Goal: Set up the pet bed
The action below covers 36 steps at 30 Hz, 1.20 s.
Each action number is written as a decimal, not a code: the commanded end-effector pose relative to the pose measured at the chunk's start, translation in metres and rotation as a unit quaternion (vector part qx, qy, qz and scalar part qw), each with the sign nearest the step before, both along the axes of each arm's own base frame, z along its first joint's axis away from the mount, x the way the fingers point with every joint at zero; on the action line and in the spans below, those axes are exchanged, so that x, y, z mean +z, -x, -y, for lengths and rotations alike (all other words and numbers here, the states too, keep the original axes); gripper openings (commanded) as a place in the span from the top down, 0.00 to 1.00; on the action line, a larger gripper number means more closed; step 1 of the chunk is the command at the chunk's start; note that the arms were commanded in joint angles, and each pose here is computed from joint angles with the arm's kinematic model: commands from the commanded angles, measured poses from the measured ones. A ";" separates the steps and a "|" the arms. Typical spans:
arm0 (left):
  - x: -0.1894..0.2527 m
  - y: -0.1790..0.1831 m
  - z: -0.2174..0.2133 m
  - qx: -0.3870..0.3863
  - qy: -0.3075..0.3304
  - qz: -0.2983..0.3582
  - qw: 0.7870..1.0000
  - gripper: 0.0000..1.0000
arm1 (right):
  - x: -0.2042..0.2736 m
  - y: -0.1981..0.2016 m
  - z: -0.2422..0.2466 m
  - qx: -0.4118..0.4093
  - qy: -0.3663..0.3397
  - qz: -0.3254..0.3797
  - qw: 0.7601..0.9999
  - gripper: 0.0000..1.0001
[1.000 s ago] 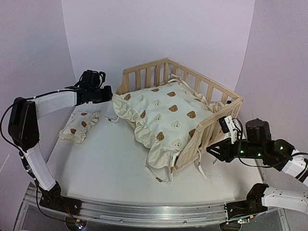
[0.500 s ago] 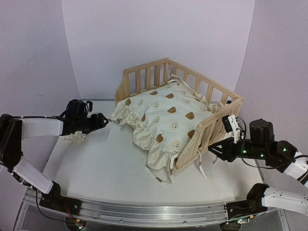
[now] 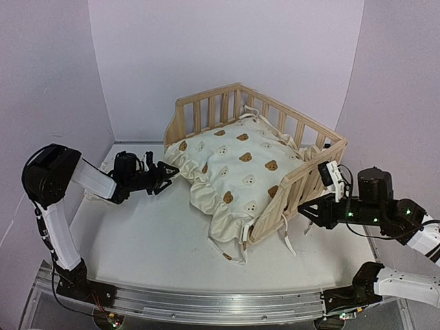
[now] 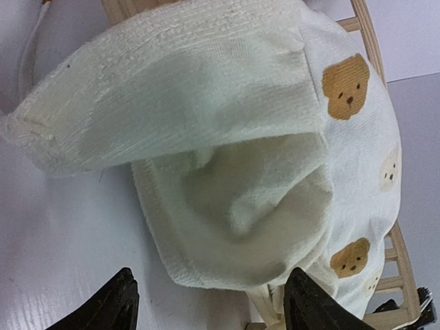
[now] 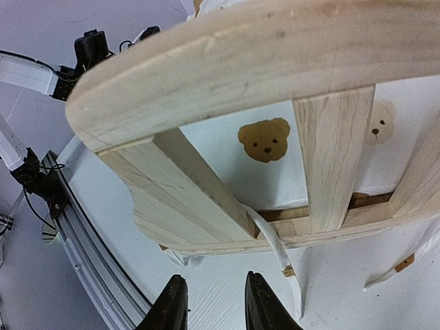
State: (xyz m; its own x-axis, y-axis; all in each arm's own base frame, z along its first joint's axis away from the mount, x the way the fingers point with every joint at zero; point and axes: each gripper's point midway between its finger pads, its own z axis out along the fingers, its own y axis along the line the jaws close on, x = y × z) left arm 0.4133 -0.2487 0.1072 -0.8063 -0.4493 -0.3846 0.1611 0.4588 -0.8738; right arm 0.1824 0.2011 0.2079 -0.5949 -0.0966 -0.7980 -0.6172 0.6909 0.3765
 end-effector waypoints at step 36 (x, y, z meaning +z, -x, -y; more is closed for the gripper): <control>0.023 -0.041 -0.080 0.156 -0.310 0.032 0.937 0.64 | 0.036 -0.008 -0.012 0.019 -0.018 0.039 0.999 0.73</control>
State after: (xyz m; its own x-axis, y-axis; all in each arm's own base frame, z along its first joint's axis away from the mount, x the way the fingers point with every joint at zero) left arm 0.4416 -0.2276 0.1449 -0.7271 -0.4218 -0.5417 0.1356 0.6852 -0.7156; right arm 0.1849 0.2034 0.2138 -0.5876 -0.1193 -0.8003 -0.6286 0.6901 0.3587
